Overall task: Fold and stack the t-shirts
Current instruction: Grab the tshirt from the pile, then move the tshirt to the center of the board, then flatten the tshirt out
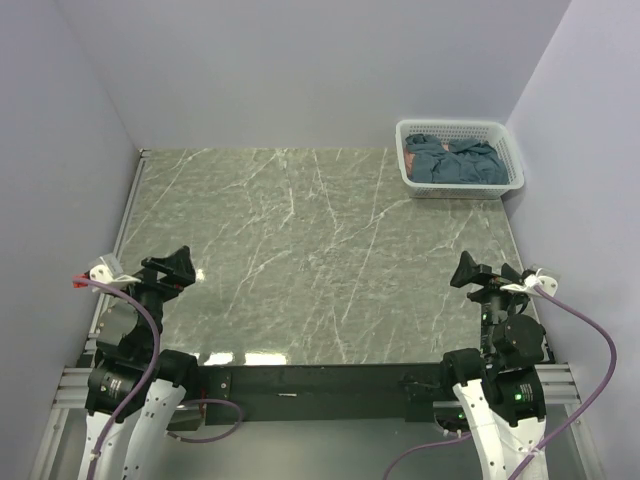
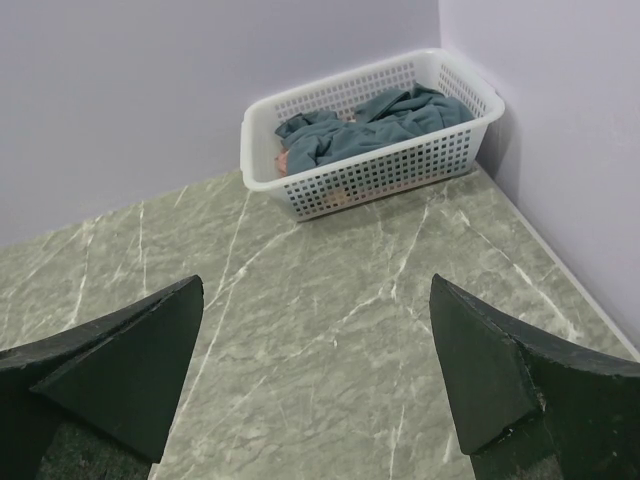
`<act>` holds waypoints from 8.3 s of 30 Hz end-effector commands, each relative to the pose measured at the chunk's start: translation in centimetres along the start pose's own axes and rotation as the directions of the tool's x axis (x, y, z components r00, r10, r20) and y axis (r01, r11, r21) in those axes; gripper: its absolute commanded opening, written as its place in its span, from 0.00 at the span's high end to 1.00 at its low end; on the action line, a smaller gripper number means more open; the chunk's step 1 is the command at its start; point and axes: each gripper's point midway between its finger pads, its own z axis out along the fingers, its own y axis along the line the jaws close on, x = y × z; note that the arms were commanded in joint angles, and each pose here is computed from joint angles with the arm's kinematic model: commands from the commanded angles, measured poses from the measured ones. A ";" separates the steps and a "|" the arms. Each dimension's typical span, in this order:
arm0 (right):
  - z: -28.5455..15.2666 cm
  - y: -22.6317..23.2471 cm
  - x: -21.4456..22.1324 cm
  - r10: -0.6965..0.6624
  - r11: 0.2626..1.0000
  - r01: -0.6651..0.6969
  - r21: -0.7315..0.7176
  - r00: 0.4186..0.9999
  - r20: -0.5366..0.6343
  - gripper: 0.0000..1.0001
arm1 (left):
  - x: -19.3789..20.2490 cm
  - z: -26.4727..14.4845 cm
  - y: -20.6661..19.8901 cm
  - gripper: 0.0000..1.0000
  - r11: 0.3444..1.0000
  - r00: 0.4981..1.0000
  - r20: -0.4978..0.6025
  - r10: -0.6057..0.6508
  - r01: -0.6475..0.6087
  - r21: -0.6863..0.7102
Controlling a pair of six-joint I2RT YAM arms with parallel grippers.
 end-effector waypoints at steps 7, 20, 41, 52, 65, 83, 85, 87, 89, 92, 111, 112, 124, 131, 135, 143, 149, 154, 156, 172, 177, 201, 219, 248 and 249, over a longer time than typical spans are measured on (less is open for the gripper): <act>-0.7 1.4 -2.5 0.006 0.998 -0.004 -0.068 1.000 0.031 0.00 | -0.7 -0.1 -0.6 0.01 0.999 0.999 0.041 -0.019 0.018 0.034; 11.1 4.4 -0.7 -0.022 0.991 0.068 0.116 0.936 -0.353 0.00 | -0.4 -0.6 -0.8 0.01 0.997 0.999 0.033 -0.042 0.040 0.061; 37.6 -0.7 11.5 0.075 0.971 0.088 0.221 0.769 -0.635 0.09 | 2.1 1.4 -0.5 0.01 1.000 0.996 -0.083 0.026 -0.026 0.006; 40.5 -0.4 20.8 0.071 0.992 0.029 0.125 0.694 -0.717 0.34 | 3.6 2.1 -0.3 0.00 0.998 0.985 -0.161 0.061 -0.064 -0.015; 40.1 5.1 1.2 -0.006 0.998 0.028 0.052 0.922 -0.388 1.00 | 3.8 2.2 -0.3 0.01 0.998 0.984 -0.169 0.064 -0.067 -0.014; 26.9 22.8 -17.7 -0.091 0.882 0.044 -0.469 0.993 -0.077 1.00 | 2.5 1.3 -0.6 0.00 0.999 0.993 -0.111 0.037 -0.036 0.010; 24.4 26.1 -17.0 -0.061 0.831 -0.011 -0.556 0.992 -0.111 1.00 | 2.4 1.3 -0.6 0.01 0.999 0.993 -0.109 0.038 -0.037 0.012; 21.4 28.7 -17.4 -0.015 0.782 -0.070 -0.619 0.991 -0.131 1.00 | 2.4 1.3 -0.7 0.00 0.999 0.993 -0.110 0.037 -0.036 0.016; 18.9 30.6 -16.2 0.000 0.717 -0.124 -0.686 0.984 -0.179 1.00 | 2.3 1.2 -0.7 0.01 0.999 0.994 -0.105 0.035 -0.033 0.019; 14.9 34.1 -12.4 -0.032 0.609 -0.234 -0.758 0.948 -0.318 1.00 | 2.4 1.1 -0.9 0.01 0.999 0.993 -0.109 0.037 -0.034 0.030; -2.4 25.8 18.4 -0.369 0.701 -0.389 -0.598 0.519 -0.771 0.31 | 7.4 4.2 -2.1 0.01 0.996 0.934 -0.347 0.089 -0.084 0.031; -2.4 25.7 18.5 -0.365 0.700 -0.393 -0.597 0.522 -0.771 0.31 | 8.0 4.6 -2.2 0.00 0.996 0.921 -0.380 0.091 -0.089 0.022; -4.7 25.5 21.4 -0.389 0.674 -0.432 -0.599 0.481 -0.785 0.33 | 14.9 11.4 -1.0 0.02 0.966 0.794 -0.608 -0.014 -0.147 -0.213; -5.3 25.3 22.1 -0.413 0.672 -0.418 -0.611 0.474 -0.778 0.33 | 18.0 16.4 0.8 0.24 0.935 0.765 -0.644 -0.028 -0.207 -0.288; -5.5 25.4 22.2 -0.418 0.668 -0.415 -0.617 0.476 -0.773 0.33 | 19.8 17.8 1.7 0.27 0.929 0.736 -0.677 -0.021 -0.236 -0.286; -5.4 25.6 23.4 -0.415 0.690 -0.413 -0.594 0.447 -0.793 0.34 | 23.5 19.0 4.2 0.30 0.907 0.661 -0.751 -0.008 -0.312 -0.284; -5.2 25.3 25.3 -0.407 0.728 -0.399 -0.557 0.403 -0.820 0.33 | 25.2 19.0 5.1 0.39 0.901 0.627 -0.779 0.001 -0.338 -0.271; -5.4 25.7 27.0 -0.394 0.741 -0.416 -0.527 0.366 -0.843 0.33 | 25.0 19.3 4.9 0.72 0.906 0.632 -0.774 0.017 -0.336 -0.255; -5.4 25.9 27.6 -0.389 0.741 -0.432 -0.515 0.349 -0.853 0.33 | 23.7 19.6 4.9 0.86 0.897 0.653 -0.756 0.044 -0.358 -0.258; -6.6 29.0 32.0 -0.376 0.719 -0.551 -0.424 0.204 -0.904 0.56 | 8.3 18.3 0.0 0.99 0.875 0.815 -0.529 0.236 -0.415 -0.250; -4.6 28.6 31.7 -0.397 0.748 -0.462 -0.476 0.262 -0.880 1.00 | 3.9 18.0 -1.6 0.99 0.875 0.850 -0.456 0.263 -0.409 -0.258; -9.5 36.5 31.8 -0.419 0.693 -0.547 -0.470 0.226 -0.879 0.23 | -4.2 15.6 -6.1 0.99 0.920 0.907 -0.327 0.265 -0.340 -0.195; 7.8 20.8 22.7 -0.363 0.921 0.067 -0.385 0.511 -0.779 0.94 | -12.1 13.4 -3.2 0.99 0.851 0.952 -0.156 0.264 -0.306 -0.428; -11.6 27.6 29.3 -0.778 0.608 0.098 -0.788 0.272 -0.566 0.31 | -1.3 11.0 1.1 0.99 0.897 0.933 -0.304 0.191 -0.292 -0.333; -11.6 27.3 29.8 -0.785 0.604 0.121 -0.788 0.259 -0.562 0.32 | -1.4 11.0 1.1 0.99 0.897 0.934 -0.303 0.191 -0.291 -0.333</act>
